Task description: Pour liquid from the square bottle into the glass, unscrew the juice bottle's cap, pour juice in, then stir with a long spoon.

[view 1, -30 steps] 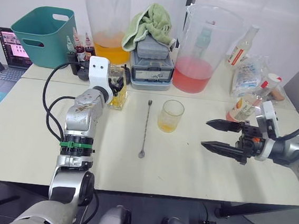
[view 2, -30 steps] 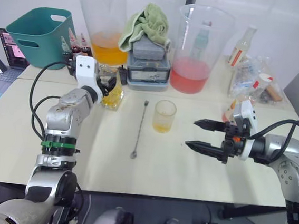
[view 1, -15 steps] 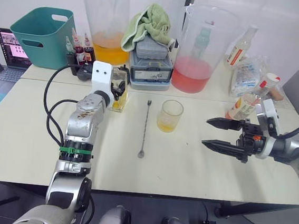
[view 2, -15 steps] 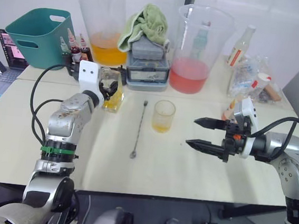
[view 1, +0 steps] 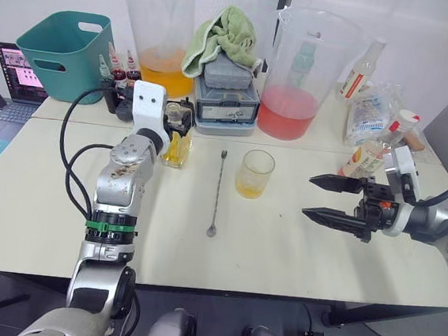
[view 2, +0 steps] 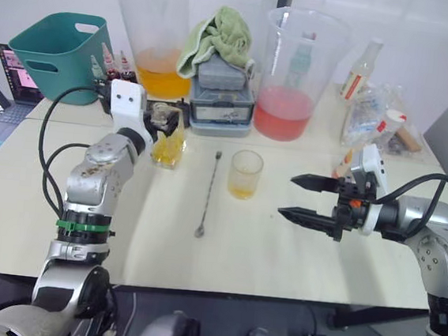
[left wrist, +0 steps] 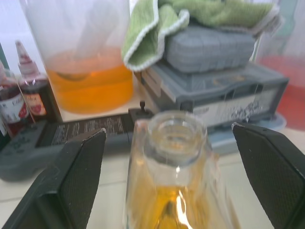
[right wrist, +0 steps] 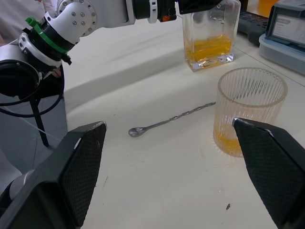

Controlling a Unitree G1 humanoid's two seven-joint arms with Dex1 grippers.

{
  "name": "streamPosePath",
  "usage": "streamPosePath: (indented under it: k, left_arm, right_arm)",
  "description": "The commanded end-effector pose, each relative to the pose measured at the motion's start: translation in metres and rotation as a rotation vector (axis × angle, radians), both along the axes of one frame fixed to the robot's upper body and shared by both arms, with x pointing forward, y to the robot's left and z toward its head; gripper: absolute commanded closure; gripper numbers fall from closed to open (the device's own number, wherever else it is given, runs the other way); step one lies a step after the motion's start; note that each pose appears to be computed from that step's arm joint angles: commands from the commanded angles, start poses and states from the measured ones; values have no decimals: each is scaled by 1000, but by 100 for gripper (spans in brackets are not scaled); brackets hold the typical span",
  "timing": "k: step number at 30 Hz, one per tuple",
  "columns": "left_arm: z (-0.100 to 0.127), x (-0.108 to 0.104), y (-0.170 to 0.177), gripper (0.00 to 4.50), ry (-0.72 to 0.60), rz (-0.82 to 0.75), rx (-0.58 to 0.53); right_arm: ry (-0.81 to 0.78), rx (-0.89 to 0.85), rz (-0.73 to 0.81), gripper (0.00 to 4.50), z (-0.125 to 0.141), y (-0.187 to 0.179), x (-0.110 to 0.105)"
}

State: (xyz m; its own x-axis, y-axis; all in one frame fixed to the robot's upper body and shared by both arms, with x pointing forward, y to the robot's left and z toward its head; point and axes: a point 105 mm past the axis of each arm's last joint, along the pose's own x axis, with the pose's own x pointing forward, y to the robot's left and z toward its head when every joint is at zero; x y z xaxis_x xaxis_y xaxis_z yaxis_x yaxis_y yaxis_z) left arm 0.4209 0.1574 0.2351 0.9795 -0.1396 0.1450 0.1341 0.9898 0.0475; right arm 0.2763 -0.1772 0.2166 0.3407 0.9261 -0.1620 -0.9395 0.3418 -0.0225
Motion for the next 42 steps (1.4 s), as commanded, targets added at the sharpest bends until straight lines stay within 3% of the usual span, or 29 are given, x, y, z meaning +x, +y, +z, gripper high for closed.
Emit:
streamPosePath:
  k: [1, 5, 10, 13, 17, 19, 21, 25, 27, 35, 42]
  left_arm:
    - [61, -16, -5, 3, -209, -60, -13]
    - [105, -39, -15, 3, -334, -220, 37]
    - [114, -66, -18, 3, -330, -407, 196]
    - [98, -79, -1, 3, -263, -439, 296]
    - [79, -89, 22, 3, -241, -386, 330]
    - [68, -97, 29, 3, -242, -414, 309]
    - [37, -108, 35, 3, -141, -491, 272]
    - [4, -115, 61, 3, -17, -476, 211]
    - [-17, -122, 84, 3, 38, -427, 235]
    - [-44, -134, 109, 3, 71, -384, 186]
    - [-67, -152, 120, 3, 132, -428, 232]
  right_arm:
    - [-56, 8, 17, 0, 12, 4, -1]
    - [-70, 24, 27, 0, 17, 6, 1]
    - [-103, 42, 28, 0, 27, 8, 8]
    - [-194, 46, -35, 0, 34, 6, 20]
    - [-209, 59, -58, 0, 35, 4, 25]
    - [-239, 51, -61, 0, 36, 4, 25]
    - [-270, 61, -91, 0, 36, 2, 28]
    - [-276, 59, -133, 0, 29, -1, 29]
    - [-271, 60, -201, 0, 21, -8, 32]
    - [-227, 69, -298, 0, 0, -28, 27]
    - [-179, 50, -344, 0, -16, -44, 19]
